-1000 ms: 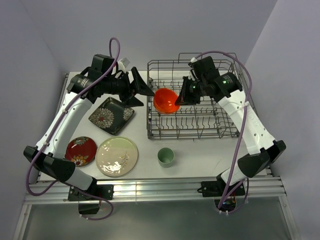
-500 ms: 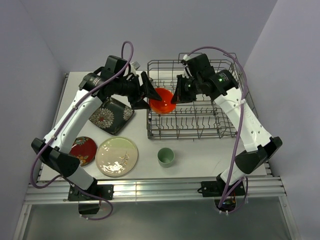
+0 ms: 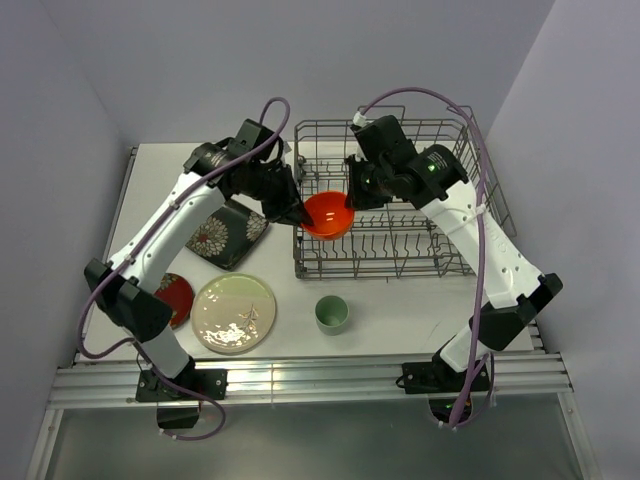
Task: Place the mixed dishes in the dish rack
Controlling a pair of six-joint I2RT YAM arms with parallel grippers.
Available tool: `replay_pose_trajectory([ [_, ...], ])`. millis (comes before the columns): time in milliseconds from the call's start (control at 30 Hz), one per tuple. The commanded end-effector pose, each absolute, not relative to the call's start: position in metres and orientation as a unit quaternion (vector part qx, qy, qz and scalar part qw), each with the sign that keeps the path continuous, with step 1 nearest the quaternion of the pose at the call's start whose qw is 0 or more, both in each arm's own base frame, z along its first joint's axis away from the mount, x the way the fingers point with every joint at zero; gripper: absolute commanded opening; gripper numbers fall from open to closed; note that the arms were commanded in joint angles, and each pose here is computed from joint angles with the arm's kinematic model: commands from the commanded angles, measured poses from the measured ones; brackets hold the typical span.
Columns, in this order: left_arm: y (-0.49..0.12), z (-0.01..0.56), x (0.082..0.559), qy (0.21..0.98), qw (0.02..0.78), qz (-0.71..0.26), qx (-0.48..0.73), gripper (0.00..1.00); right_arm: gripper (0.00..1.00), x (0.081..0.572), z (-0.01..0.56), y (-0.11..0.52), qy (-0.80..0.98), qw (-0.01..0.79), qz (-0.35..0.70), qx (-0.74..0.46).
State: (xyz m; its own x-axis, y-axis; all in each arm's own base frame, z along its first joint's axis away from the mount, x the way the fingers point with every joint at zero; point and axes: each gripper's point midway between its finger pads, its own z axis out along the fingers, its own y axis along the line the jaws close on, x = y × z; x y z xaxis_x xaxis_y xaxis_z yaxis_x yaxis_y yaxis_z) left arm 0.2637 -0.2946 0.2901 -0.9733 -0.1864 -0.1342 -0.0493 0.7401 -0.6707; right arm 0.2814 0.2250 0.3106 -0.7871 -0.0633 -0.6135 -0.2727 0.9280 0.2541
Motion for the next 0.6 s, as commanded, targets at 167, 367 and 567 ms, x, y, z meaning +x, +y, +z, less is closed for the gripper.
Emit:
replay_pose_trajectory([
  [167, -0.312, 0.328, 0.277, 0.907, 0.12, -0.403, -0.032, 0.0, 0.02, 0.282, 0.326, 0.214, 0.921, 0.344, 0.133, -0.125],
  [367, -0.307, 0.324, 0.267, 0.915, 0.106, -0.388, -0.007, 0.0, 0.11, 0.282, 0.325, 0.217, 0.92, 0.342, 0.138, -0.132],
  [567, -0.289, 0.308, 0.25, 0.934, 0.08, -0.348, 0.001, 0.0, 0.52, 0.286, 0.329, 0.207, 0.917, 0.36, 0.117, -0.121],
])
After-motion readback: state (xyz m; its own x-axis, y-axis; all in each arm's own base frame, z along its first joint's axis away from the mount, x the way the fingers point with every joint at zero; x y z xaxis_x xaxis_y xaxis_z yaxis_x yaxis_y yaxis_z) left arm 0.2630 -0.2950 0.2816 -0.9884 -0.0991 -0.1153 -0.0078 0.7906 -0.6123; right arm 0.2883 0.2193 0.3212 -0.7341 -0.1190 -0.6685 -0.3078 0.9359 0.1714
